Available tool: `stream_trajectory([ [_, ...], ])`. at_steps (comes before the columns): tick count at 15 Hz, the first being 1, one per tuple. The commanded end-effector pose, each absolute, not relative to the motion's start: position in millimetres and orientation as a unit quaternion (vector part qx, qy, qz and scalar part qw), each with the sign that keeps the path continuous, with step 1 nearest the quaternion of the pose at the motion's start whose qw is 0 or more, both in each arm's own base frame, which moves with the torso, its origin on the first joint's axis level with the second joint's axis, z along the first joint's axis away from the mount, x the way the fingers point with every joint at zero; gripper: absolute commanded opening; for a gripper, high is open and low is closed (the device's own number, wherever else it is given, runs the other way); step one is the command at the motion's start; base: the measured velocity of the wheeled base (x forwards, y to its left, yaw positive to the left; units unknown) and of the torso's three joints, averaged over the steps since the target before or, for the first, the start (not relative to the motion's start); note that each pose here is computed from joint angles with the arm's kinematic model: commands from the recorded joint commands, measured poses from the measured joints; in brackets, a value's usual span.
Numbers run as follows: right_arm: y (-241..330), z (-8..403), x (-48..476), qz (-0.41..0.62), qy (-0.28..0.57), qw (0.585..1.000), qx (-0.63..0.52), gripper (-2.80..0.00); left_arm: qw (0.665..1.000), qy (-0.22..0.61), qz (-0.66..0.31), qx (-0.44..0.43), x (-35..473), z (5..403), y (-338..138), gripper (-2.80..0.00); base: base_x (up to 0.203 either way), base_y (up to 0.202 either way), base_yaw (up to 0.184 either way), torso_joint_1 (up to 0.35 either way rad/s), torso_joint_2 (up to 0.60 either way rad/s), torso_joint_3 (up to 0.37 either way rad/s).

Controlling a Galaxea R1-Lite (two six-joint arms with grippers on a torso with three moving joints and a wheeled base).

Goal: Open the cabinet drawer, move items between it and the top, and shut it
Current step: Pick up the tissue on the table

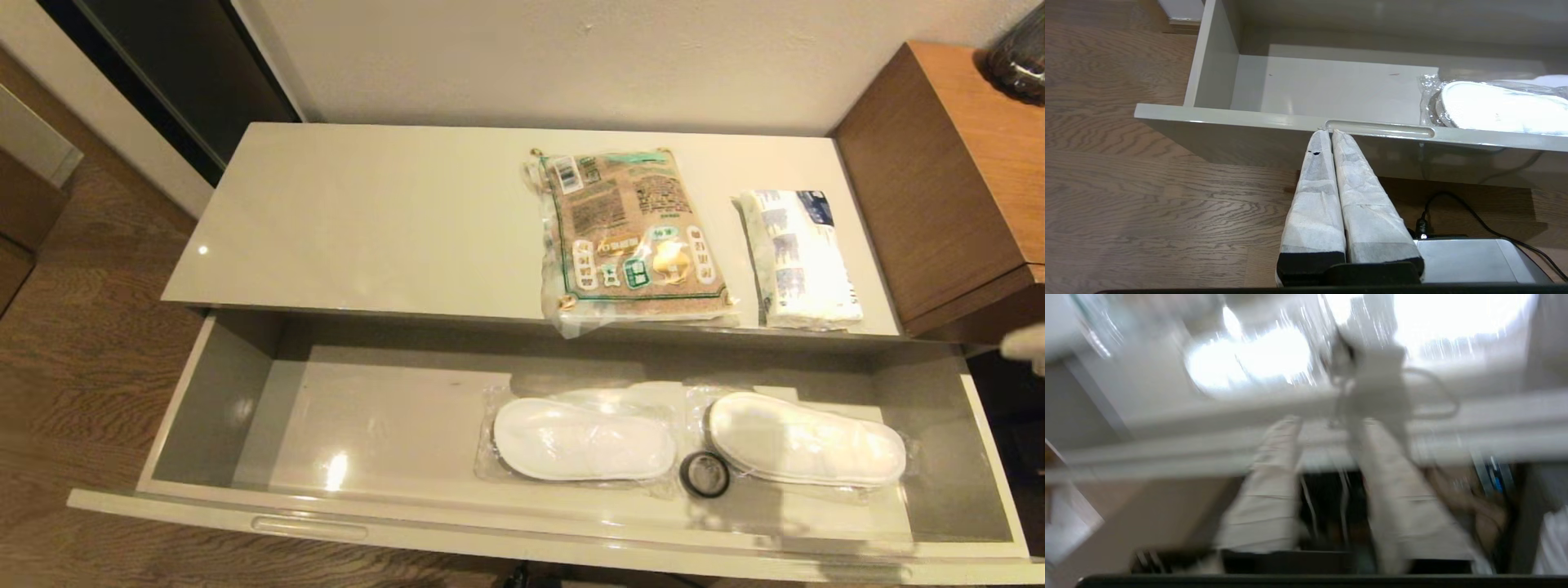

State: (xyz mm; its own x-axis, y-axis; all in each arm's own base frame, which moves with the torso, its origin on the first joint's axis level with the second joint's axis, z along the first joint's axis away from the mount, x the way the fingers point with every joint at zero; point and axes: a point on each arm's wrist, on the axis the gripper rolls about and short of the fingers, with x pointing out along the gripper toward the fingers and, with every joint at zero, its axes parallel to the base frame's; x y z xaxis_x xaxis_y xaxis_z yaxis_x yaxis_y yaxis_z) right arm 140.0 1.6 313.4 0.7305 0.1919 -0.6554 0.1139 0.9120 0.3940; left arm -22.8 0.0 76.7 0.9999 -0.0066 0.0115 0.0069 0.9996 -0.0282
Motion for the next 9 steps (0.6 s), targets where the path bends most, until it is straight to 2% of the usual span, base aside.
stream_trajectory([
  [1,5,325,216,0.024,0.370,0.904,0.212,0.00,1.000,-0.006,-0.004,-0.015,-23,77,0,-2.80,0.000,0.000,0.000,0.000,0.00,0.000],
  [4,13,329,258,0.001,0.353,0.915,0.197,0.00,1.000,-0.006,-0.003,-0.015,-23,77,0,-2.80,0.000,0.000,0.000,0.000,0.00,0.000],
  [9,26,306,304,-0.055,0.374,0.920,0.106,0.00,1.000,-0.006,-0.003,-0.015,-23,77,0,-2.80,0.000,0.000,0.000,0.000,0.00,0.000],
])
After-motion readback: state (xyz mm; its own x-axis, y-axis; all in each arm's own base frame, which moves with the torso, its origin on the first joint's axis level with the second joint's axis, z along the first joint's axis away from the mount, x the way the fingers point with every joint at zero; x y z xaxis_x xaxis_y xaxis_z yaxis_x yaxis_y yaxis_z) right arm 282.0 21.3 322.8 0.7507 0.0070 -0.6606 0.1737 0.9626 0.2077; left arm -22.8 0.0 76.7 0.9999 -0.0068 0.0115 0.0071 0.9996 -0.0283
